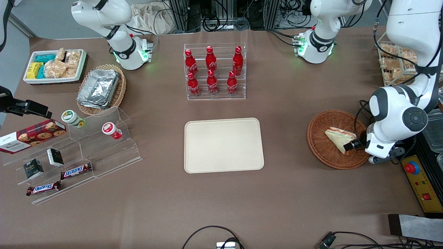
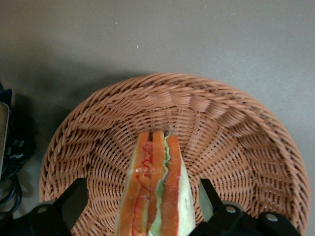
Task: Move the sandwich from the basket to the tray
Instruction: 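Lower the left gripper and close it on the wrapped sandwich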
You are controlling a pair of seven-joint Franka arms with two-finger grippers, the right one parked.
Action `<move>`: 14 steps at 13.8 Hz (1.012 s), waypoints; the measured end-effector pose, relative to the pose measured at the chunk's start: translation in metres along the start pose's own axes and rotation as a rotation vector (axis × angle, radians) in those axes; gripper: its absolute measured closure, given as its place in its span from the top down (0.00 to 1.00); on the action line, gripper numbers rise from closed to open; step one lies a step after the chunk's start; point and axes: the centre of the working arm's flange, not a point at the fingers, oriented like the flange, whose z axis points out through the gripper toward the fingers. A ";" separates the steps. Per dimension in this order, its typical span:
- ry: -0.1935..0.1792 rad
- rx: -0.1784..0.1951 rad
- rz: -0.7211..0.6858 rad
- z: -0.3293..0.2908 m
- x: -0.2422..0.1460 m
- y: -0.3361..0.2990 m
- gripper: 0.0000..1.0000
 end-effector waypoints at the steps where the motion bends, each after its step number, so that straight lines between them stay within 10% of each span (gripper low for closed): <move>1: -0.010 0.000 0.001 0.004 -0.003 0.001 1.00; 7: -0.064 -0.015 -0.012 0.019 -0.017 0.005 1.00; 14: -0.021 -0.033 0.067 0.001 -0.009 0.028 0.37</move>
